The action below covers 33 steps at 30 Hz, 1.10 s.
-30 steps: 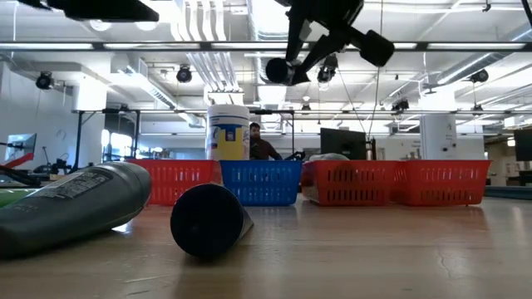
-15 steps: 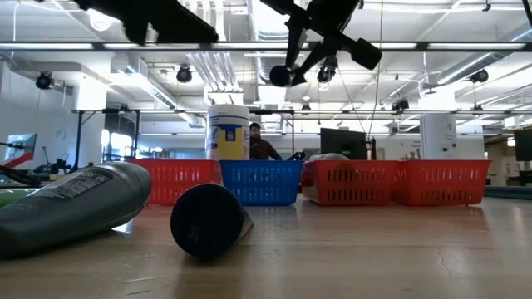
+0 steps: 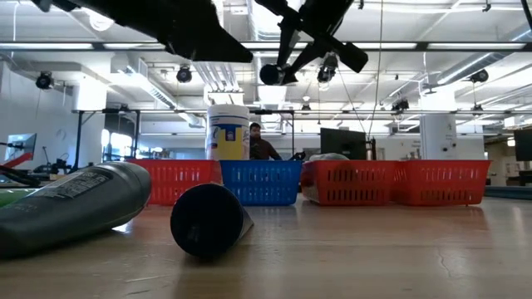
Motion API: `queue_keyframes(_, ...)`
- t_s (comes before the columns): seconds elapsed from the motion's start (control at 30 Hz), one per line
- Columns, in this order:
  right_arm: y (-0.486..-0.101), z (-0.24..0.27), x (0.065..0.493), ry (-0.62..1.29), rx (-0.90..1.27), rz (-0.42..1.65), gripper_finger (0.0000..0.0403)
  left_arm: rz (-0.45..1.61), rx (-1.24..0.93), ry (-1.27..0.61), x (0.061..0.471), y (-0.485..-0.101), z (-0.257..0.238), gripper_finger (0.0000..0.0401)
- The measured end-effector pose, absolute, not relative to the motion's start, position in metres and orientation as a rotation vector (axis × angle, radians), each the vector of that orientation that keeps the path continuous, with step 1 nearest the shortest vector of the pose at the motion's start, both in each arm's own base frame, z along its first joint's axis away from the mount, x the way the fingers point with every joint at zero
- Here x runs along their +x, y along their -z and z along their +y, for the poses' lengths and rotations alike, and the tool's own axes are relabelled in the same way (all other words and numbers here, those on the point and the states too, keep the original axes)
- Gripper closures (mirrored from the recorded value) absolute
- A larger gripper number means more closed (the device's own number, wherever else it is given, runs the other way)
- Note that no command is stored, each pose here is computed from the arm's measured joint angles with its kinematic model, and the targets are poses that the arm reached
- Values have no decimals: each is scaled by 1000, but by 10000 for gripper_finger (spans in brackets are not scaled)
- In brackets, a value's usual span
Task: Pick & Place Travel size toiletries
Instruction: Put the bottom blue shave cream into the red bin
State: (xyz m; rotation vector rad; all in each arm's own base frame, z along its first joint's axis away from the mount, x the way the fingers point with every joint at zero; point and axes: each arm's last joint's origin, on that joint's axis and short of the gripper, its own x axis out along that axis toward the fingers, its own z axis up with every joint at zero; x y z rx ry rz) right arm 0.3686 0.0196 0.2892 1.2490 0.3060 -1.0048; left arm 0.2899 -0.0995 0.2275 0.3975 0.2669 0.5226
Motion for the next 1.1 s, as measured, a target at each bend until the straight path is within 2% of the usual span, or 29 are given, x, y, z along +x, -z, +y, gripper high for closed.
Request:
queue_keyframes(0.27,-291,19,371,980,1262,280,358,262,356,-555,301,-223,-81,120)
queue_keyframes(0.57,-295,16,377,938,1309,228,345,231,320,-566,306,-226,-70,119)
queue_keyframes(0.93,-296,16,379,926,1340,213,356,233,332,-604,308,-227,-59,122)
queue_keyframes(1.1,-296,16,379,922,1356,202,344,238,346,-613,309,-227,-57,132)
